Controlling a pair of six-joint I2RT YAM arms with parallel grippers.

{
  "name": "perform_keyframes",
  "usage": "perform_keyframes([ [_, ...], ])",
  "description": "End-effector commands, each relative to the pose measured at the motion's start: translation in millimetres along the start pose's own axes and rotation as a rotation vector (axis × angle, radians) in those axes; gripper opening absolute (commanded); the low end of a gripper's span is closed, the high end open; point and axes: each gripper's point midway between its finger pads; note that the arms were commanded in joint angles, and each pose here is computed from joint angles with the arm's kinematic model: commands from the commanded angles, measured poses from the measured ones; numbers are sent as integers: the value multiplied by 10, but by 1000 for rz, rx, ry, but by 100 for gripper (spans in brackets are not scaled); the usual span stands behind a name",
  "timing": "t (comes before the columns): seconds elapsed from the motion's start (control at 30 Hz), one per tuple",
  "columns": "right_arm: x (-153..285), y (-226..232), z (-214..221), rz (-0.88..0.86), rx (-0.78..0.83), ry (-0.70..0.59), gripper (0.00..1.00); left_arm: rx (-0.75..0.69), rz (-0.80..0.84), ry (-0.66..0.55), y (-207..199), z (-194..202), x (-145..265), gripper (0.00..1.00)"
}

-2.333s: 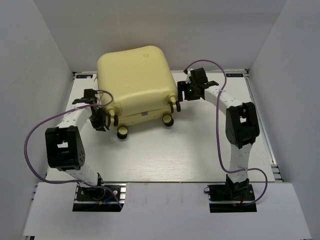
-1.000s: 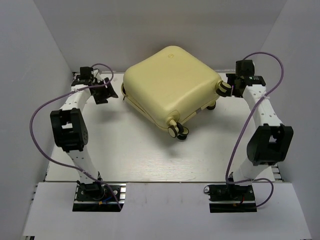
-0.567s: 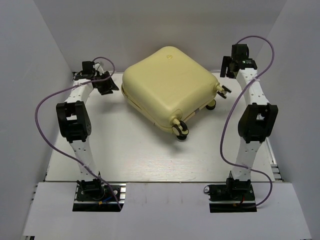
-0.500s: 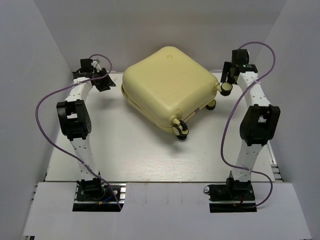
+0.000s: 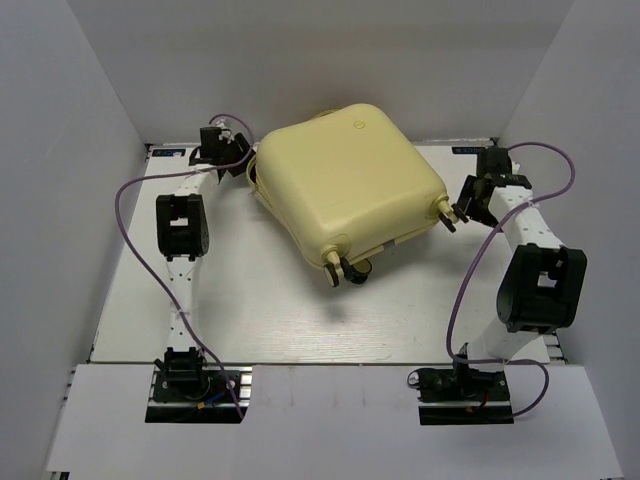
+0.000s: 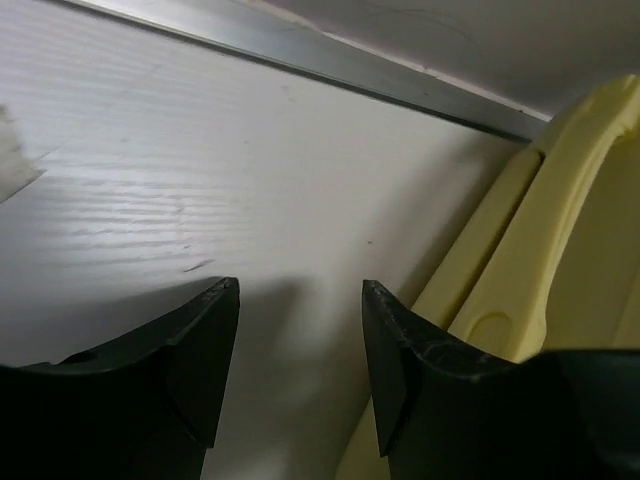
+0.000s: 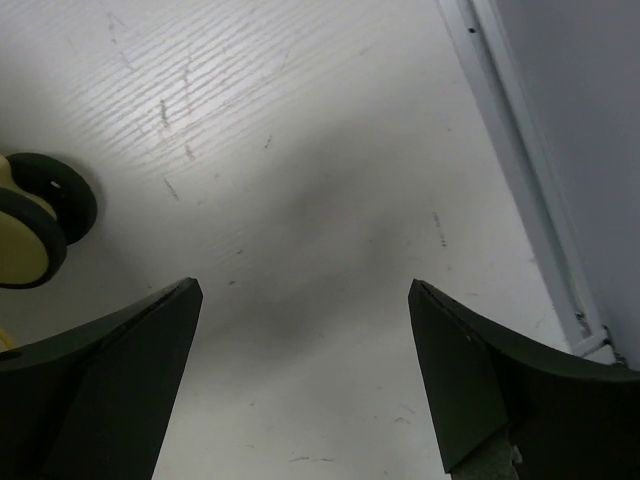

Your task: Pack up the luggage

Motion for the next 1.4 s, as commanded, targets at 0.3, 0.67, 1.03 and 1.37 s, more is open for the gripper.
perform_keyframes([
  [0.3,1180,-1289,-1395,565,-81,-305,90,-103,364,55,-980,465,294,43],
  [0.67,790,-572,787,-150,-106,245,78,-217,495,149,-1478,1367,1429,39],
  [1.03,601,292,848,-543,-95,325,71,-302,584,218,-1952,1869,2153,35],
  [1.37,518,417,-104,-458,-244,28,71,-401,147,172,-1243,1385,2337,67],
])
Point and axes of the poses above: each gripper's point midway between its finger pads, its own x axis back along the fingers, its own y axis along the line the jaws close on, z = x × y, and after that the axes turned 9 degrees about -x, right-handed
